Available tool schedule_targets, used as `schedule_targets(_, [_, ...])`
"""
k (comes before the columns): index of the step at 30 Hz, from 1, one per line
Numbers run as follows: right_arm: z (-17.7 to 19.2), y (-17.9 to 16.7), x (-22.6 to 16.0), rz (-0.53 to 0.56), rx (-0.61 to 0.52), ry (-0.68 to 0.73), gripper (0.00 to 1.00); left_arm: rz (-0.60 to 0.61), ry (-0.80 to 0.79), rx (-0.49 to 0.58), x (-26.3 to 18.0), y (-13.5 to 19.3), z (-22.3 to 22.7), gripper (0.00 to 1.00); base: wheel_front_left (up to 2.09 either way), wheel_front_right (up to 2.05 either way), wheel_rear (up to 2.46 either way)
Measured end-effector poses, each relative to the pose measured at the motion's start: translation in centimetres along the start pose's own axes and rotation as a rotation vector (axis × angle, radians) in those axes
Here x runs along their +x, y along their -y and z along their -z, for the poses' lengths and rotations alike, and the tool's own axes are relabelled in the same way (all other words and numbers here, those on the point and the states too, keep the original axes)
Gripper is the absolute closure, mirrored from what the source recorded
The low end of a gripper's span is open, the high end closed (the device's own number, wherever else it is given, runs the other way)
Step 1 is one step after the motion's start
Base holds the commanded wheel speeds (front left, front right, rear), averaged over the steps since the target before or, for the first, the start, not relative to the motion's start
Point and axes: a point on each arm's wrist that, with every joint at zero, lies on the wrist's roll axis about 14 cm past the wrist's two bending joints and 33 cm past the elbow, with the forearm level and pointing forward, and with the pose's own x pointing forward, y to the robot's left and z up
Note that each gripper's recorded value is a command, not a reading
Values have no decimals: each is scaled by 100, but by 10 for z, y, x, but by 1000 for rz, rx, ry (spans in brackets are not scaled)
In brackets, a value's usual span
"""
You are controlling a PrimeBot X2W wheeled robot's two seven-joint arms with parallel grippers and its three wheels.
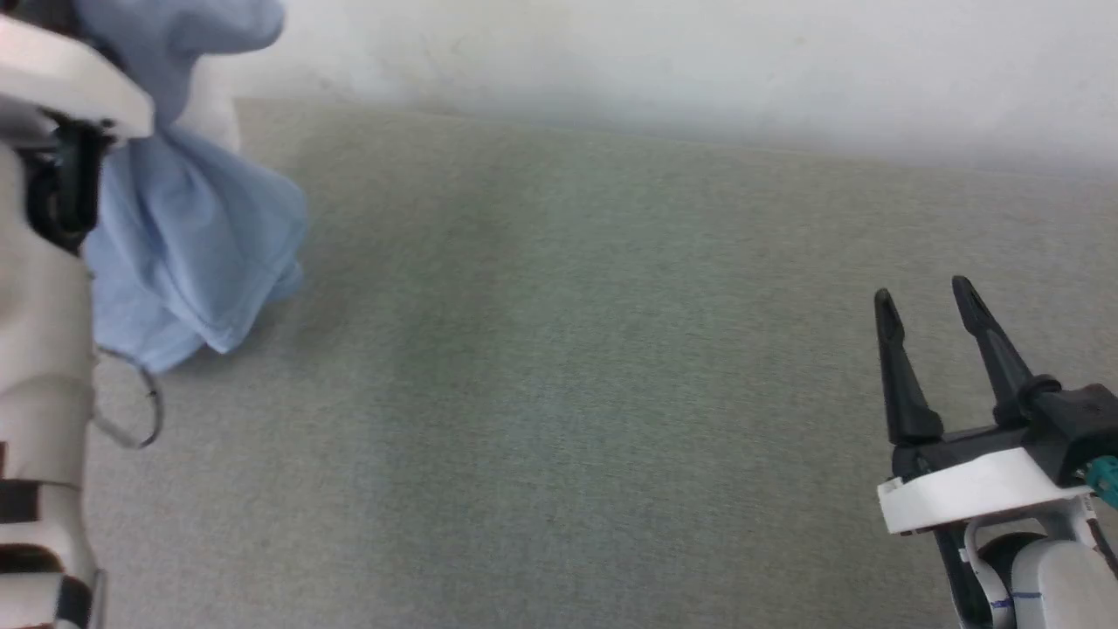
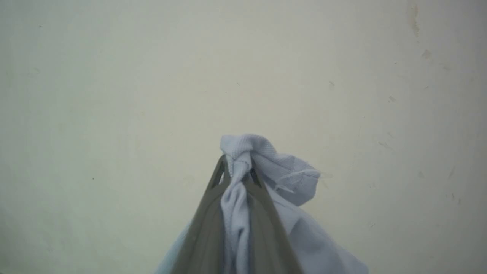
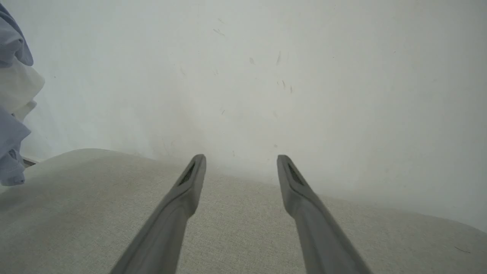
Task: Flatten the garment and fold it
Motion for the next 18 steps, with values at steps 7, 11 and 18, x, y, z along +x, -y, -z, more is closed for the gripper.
schedule_targets(7, [-11,40,-30,128,-32,6,0,250,124,-150,15,119,-41,100,0,0,0])
schedule_targets(11, [-16,59,-49,195,-42,6,0,396,144,-262,-1,191,-49,100,0,0,0])
schedule_targets(18, [-20,90,-80,309,-61,-2,0,522,-22,-430,-62,263,5,100,0,0,0])
